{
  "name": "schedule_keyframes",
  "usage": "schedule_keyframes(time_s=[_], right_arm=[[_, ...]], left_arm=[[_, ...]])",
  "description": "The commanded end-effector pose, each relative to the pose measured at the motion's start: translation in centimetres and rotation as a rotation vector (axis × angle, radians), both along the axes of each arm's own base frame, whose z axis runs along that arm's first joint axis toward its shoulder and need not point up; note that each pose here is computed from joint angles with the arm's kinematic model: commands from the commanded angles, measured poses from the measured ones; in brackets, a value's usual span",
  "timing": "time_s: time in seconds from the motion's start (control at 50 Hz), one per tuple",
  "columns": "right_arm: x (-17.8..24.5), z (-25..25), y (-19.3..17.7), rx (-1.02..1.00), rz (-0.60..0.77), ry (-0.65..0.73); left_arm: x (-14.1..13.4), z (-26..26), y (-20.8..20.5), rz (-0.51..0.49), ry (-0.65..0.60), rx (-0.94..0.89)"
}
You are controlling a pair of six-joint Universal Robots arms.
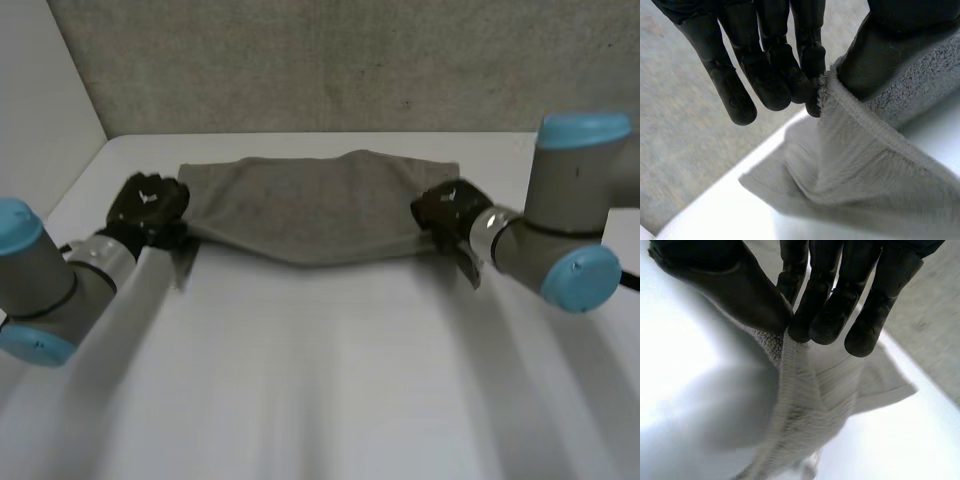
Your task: Fold the towel.
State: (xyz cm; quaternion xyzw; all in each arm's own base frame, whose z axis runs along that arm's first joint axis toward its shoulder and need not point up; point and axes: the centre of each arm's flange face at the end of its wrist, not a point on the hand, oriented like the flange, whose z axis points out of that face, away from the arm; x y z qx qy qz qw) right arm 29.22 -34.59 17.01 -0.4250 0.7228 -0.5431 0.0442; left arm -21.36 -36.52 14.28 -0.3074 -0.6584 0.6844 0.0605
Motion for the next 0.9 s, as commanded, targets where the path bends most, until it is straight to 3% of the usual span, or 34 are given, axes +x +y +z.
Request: schedule_keyframes(time_s=[0.02, 0.18, 0.38, 0.68, 0.9], right_arm=[[-1.1, -1.5, 1.8, 0.029, -0.003, 0.038], [-2.1, -1.5, 1.7, -0.027, -0.041, 0.01], [-3.2, -2.4, 1.5, -0.027, -0.159, 0.071], [-4.0, -3.1, 0.9, -0.023, -0.191, 0.094], [-5.2, -0.2, 0.0, -0.08, -0.228, 0.047]], left_arm=[[0.2, -1.8, 1.2, 0.001, -0.055, 0.039], [0.3, -3.5, 1.2, 0.008, -0.062, 0.072], [0.4, -3.6, 1.1, 0.012, -0.061, 0.076], [0.4, -3.5, 1.2, 0.012, -0.061, 0.076], [0.4, -3.6, 0.8, 0.02, -0.06, 0.074]])
